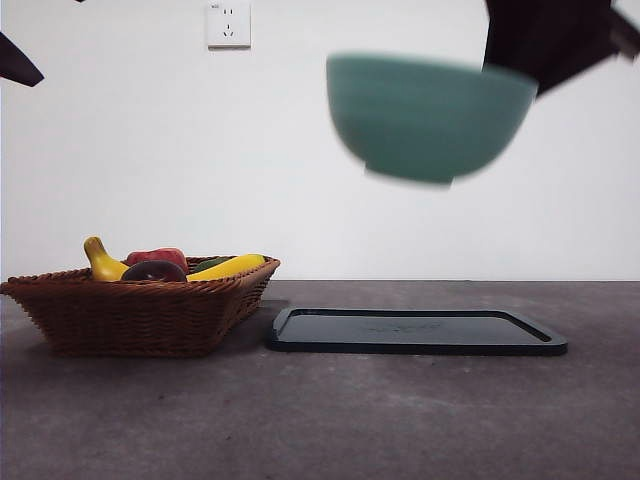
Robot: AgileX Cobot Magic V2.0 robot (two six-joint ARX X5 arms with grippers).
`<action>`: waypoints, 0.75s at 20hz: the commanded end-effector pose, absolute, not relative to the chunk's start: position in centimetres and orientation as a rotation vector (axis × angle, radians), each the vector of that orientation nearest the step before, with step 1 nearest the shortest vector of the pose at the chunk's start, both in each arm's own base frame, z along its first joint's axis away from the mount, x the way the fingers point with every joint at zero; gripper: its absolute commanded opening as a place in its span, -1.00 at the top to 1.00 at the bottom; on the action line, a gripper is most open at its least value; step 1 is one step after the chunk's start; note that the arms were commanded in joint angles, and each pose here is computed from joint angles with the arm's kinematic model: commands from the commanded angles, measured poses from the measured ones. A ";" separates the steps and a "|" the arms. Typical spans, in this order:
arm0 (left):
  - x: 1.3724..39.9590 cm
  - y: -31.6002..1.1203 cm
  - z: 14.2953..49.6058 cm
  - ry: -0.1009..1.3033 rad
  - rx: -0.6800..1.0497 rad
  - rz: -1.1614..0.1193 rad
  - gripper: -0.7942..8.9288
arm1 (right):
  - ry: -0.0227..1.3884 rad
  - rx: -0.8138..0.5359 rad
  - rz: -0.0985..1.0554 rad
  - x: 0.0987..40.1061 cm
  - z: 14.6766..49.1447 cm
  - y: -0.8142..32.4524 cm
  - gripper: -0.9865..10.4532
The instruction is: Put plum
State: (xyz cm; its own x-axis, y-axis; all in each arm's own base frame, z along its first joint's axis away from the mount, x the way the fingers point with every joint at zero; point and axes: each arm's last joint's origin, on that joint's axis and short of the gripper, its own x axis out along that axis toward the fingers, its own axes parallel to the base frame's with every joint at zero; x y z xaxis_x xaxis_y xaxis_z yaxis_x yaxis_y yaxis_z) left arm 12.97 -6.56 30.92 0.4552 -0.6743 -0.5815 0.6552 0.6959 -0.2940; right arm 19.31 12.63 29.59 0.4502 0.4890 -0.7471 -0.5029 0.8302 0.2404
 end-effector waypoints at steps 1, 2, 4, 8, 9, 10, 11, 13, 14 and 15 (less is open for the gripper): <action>13.0 -6.7 31.4 0.719 -0.029 -0.832 0.00 | 0.930 0.018 0.604 19.7 27.8 13.3 0.82; 13.0 -6.7 31.4 0.718 -0.029 -0.832 0.00 | 0.954 0.026 0.594 19.8 26.8 13.4 0.82; 13.0 -6.7 31.4 0.718 -0.029 -0.832 0.00 | 1.011 0.014 0.582 20.2 25.0 13.6 0.82; 13.0 -6.7 31.4 0.718 -0.028 -0.832 0.00 | 1.087 -0.010 0.569 21.4 22.5 14.7 0.82; 13.0 -6.7 31.4 0.718 -0.028 -0.832 0.00 | 1.101 -0.016 0.570 21.6 22.1 15.0 0.82; 13.0 -6.7 31.4 0.718 -0.028 -0.832 0.00 | 1.122 -0.026 0.568 21.8 21.4 15.3 0.82; 13.0 -6.7 31.4 0.718 -0.028 -0.832 0.00 | 1.140 -0.034 0.568 21.9 20.9 15.5 0.82; 13.0 -6.7 31.4 0.717 -0.028 -0.831 0.00 | 1.164 -0.054 0.569 22.0 20.1 16.1 0.82; 13.0 -6.7 31.4 0.718 -0.028 -0.832 0.00 | 1.165 -0.072 0.558 22.0 19.8 16.4 0.82; 13.0 -6.7 31.4 0.718 -0.028 -0.832 0.00 | 1.167 -0.082 0.554 22.1 19.5 16.6 0.82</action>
State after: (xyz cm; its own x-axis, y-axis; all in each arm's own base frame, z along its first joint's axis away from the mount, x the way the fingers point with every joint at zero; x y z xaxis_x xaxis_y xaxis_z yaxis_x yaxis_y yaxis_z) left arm 12.94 -6.54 30.88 0.4523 -0.6732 -0.5851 0.6538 0.6964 -0.2959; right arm 21.89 16.22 19.67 0.2754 0.3703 -0.8872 -0.4564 0.8626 0.2183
